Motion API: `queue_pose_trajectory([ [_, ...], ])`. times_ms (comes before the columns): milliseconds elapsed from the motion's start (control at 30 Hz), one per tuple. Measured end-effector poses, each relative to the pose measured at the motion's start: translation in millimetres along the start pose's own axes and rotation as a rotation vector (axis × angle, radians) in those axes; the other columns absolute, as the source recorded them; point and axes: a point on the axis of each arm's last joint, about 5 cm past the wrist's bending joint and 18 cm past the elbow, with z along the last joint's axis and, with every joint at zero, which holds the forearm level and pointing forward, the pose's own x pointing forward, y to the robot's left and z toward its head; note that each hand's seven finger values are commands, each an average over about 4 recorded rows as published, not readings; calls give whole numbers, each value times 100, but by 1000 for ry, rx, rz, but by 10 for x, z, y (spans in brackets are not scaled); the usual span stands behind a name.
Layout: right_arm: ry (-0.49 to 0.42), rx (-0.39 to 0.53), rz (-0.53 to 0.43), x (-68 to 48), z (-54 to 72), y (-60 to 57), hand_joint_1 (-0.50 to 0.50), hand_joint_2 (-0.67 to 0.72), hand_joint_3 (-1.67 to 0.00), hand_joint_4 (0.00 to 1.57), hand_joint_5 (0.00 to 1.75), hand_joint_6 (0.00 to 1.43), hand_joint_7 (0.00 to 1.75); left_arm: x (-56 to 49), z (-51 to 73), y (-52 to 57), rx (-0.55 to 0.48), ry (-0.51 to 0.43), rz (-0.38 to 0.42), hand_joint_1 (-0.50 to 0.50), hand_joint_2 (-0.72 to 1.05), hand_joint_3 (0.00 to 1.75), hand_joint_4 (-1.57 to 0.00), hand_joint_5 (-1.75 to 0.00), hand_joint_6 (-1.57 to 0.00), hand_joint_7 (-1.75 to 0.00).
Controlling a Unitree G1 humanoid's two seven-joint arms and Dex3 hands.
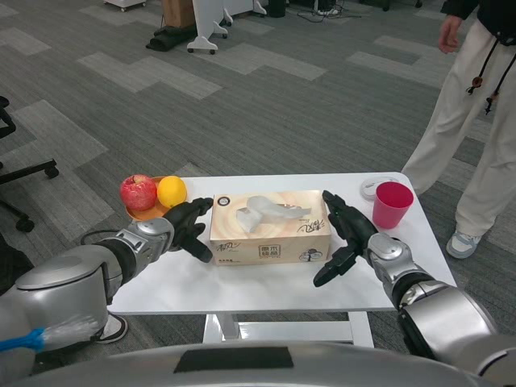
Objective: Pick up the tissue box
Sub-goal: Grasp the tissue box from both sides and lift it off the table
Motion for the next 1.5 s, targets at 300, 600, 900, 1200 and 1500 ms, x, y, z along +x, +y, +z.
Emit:
queue_pose_trajectory([
  [300,-2,-6,10,14,12,22,-25,22,-8,0,10,0,0,-4,-4,12,-26,-3,9,50,105,26,0,-10,0,0],
  [600,-2,-17,19,21,21,30,-25,22,-8,0,10,0,5,-7,-6,20,-31,-3,13,50,105,26,0,-10,0,0],
  [900,-1,-26,26,26,27,36,-25,22,-10,0,10,0,0,-8,-7,23,-46,-6,20,50,105,26,0,-10,0,0],
  [1200,-1,-30,31,31,31,41,-25,22,-10,0,10,0,0,-8,-7,23,-59,-8,30,50,105,26,0,-10,0,0],
  [1500,-2,-36,39,38,37,55,-25,23,-8,0,10,0,2,-7,-3,25,-185,-35,43,50,105,26,0,-10,0,0],
])
